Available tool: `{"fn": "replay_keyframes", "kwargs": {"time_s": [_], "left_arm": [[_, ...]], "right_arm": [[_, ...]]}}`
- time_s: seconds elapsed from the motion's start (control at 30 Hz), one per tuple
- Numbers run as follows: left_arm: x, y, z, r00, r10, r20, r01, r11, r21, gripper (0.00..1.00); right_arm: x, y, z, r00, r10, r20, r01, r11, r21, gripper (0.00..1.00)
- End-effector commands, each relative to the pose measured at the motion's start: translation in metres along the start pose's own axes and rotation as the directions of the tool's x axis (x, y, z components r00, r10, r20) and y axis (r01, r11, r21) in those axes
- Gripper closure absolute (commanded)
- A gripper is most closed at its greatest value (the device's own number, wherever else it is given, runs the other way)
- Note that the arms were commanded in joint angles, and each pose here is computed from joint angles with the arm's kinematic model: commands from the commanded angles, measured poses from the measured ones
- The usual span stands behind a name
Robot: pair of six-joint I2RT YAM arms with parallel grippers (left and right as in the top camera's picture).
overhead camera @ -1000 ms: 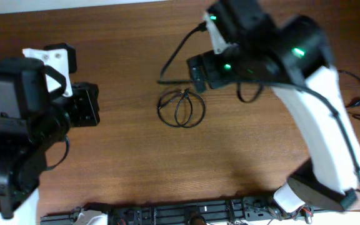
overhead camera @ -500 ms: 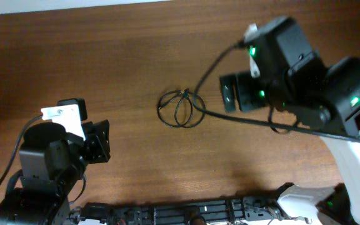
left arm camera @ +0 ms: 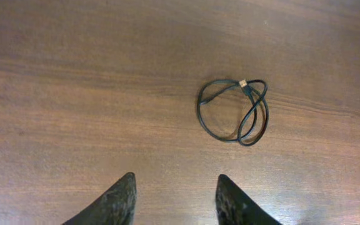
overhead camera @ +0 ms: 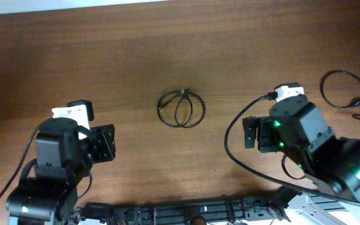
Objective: Untangle cables
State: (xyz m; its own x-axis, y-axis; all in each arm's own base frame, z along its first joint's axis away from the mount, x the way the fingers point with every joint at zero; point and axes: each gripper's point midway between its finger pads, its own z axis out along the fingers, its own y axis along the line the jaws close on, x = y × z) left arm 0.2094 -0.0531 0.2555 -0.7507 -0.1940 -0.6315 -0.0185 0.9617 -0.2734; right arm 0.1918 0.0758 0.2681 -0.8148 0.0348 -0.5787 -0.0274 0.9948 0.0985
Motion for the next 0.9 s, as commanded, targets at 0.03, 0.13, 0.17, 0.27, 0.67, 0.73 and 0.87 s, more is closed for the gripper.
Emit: {"fn": "replay_keyframes", "kwargs": {"time_s": [0.03,0.13,0.17,0.27,0.67,0.73,0.87], "left_arm": [[-0.002,0.007,0.002,1.000,-0.017,0.016,0.018,0.999,-0.039,0.57],[-0.010,0.026,0.001,0.993,-0.098,0.071,0.108,0.983,-0.148,0.49],[-0.012,0.027,0.001,0.992,-0.101,0.078,0.112,0.982,-0.153,0.44],[-0.014,0.026,0.004,0.992,-0.101,0.077,0.112,0.982,-0.153,0.11],[-0.012,0.014,0.009,0.993,-0.105,0.045,0.108,0.990,-0.087,0.01],[-0.012,0.014,0.010,0.994,-0.105,0.042,0.109,0.990,-0.088,0.01],[-0.011,0.013,0.010,0.994,-0.105,0.040,0.108,0.991,-0.084,0.01]], "right_arm": [[0.001,0.012,0.015,0.999,0.002,-0.041,-0.003,1.000,-0.020,0.01],[-0.006,0.026,0.026,0.998,0.002,-0.056,-0.005,0.999,-0.052,0.01],[-0.008,0.028,0.030,0.998,-0.001,-0.059,-0.002,0.999,-0.050,0.00],[-0.013,0.033,0.043,0.997,-0.036,-0.070,0.033,0.999,-0.040,0.03],[-0.029,0.051,0.074,0.997,-0.030,-0.072,0.027,0.999,-0.040,0.01],[-0.034,0.055,0.079,0.998,0.011,-0.064,-0.013,0.999,-0.042,0.01],[-0.041,0.062,0.094,0.996,0.070,-0.056,-0.072,0.996,-0.043,0.01]]}}
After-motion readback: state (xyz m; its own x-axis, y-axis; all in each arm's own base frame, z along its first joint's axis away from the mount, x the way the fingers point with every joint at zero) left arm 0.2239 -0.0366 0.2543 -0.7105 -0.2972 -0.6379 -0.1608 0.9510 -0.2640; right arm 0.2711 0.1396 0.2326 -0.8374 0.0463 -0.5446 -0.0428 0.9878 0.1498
